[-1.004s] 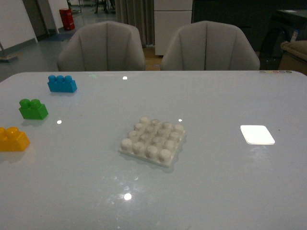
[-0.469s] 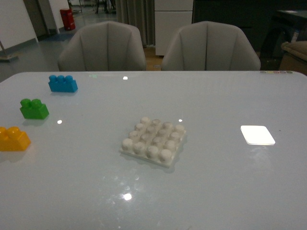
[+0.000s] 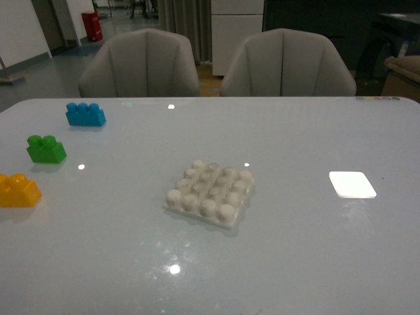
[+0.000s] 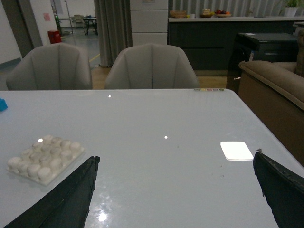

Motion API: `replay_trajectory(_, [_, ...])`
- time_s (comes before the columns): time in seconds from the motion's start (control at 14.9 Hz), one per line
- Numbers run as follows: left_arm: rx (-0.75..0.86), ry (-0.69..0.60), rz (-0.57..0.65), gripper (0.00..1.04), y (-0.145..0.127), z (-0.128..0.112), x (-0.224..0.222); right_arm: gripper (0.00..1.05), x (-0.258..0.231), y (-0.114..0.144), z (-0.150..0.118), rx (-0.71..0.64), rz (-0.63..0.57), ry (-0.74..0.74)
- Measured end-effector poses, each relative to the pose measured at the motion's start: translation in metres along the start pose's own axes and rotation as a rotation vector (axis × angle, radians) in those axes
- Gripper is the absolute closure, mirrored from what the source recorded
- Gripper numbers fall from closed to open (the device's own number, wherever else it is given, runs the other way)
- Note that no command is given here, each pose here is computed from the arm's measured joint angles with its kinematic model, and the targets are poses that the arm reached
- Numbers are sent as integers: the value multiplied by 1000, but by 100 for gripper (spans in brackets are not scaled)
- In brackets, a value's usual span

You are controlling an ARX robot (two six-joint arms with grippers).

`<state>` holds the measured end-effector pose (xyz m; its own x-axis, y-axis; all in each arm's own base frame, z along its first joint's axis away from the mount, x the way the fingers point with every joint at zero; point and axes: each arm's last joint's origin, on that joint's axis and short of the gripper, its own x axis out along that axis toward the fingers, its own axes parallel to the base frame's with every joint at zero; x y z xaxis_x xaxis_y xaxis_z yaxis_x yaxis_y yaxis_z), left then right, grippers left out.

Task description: Insert yellow block into base center

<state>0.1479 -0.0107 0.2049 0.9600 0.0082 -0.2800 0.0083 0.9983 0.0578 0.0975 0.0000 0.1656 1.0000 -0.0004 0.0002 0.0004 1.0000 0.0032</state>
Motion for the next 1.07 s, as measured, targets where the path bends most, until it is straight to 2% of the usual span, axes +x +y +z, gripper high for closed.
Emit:
replay_trajectory(0.13, [-2, -1, -9, 7, 2, 5, 10, 6, 0, 0, 0, 0, 0, 0])
replay_trajectory(0.27, [11, -40, -23, 7, 14, 34, 57, 6, 0, 0, 0, 0, 0, 0])
replay_trajectory(0.33, [14, -11, -40, 7, 24, 44, 87, 6, 0, 0, 0, 0, 0, 0])
replay_trajectory(0.4, [11, 55, -19, 7, 37, 44, 120, 6, 0, 0, 0, 0, 0, 0])
replay_trajectory(0.67, [7, 369, 31, 7, 87, 11, 222, 6, 0, 0, 0, 0, 0, 0])
replay_trajectory(0.8, [-7, 446, 20, 7, 99, 4, 243, 6, 0, 0, 0, 0, 0, 0])
replay_trajectory(1.07, [-11, 532, 6, 7, 107, 3, 256, 6, 0, 0, 0, 0, 0, 0])
